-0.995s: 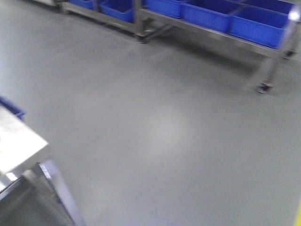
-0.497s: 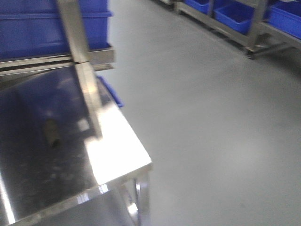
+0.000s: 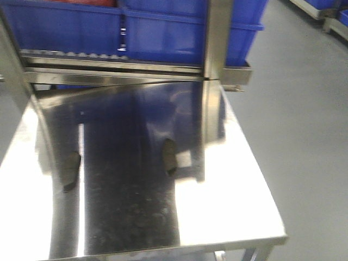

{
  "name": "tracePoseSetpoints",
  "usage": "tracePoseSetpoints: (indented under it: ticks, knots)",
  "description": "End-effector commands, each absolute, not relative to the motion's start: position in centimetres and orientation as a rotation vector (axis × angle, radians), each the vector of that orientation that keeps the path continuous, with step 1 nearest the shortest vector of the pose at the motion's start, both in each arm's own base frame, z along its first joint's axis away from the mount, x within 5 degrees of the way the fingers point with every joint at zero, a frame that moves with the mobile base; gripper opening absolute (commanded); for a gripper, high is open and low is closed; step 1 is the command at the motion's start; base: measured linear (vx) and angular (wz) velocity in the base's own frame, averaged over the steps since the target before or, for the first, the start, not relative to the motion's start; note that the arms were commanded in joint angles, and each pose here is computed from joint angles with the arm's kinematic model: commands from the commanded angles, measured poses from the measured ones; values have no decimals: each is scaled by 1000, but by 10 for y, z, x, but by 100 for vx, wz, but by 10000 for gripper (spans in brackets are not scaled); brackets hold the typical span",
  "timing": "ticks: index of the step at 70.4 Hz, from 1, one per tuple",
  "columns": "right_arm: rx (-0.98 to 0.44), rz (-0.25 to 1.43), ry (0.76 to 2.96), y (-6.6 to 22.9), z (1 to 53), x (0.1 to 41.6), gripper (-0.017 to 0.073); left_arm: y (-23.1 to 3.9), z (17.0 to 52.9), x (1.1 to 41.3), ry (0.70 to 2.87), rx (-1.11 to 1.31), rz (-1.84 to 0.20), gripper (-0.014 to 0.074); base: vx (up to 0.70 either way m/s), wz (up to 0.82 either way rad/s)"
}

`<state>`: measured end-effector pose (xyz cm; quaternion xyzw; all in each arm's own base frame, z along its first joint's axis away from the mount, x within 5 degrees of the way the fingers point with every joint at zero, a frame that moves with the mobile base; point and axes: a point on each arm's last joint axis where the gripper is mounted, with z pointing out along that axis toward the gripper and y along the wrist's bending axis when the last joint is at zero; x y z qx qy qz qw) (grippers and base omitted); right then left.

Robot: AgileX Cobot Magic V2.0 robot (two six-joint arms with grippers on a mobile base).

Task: Move and align brake pads A on conveyor
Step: 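Turn the base toward the steel table with two brake pads, then stop the base at the steel table edge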

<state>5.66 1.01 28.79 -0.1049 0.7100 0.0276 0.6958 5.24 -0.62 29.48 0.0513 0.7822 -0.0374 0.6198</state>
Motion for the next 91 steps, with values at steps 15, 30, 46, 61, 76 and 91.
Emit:
tracePoseSetpoints:
  ticks: [15, 30, 46, 61, 76, 91]
  knots:
    - [-231, 57, 1492, 10, 303, 56, 497, -7, 309, 53, 1714, 113, -103, 524, 7, 38]
    - [-231, 57, 1492, 10, 303, 56, 497, -7, 309, 53, 1714, 113, -103, 524, 5, 10]
    - [-231, 57, 1492, 10, 303, 56, 497, -7, 309, 53, 1714, 113, -103, 524, 7, 5]
    - [-231, 57, 1492, 10, 303, 56, 497, -7, 309, 53, 1714, 113, -103, 524, 9, 3]
    - [-231, 57, 1492, 10, 303, 56, 497, -7, 309, 53, 1714, 113, -103, 524, 3, 1]
    - [-231, 57, 1492, 10, 303, 56, 497, -7, 309, 53, 1714, 113, -103, 524, -3, -2]
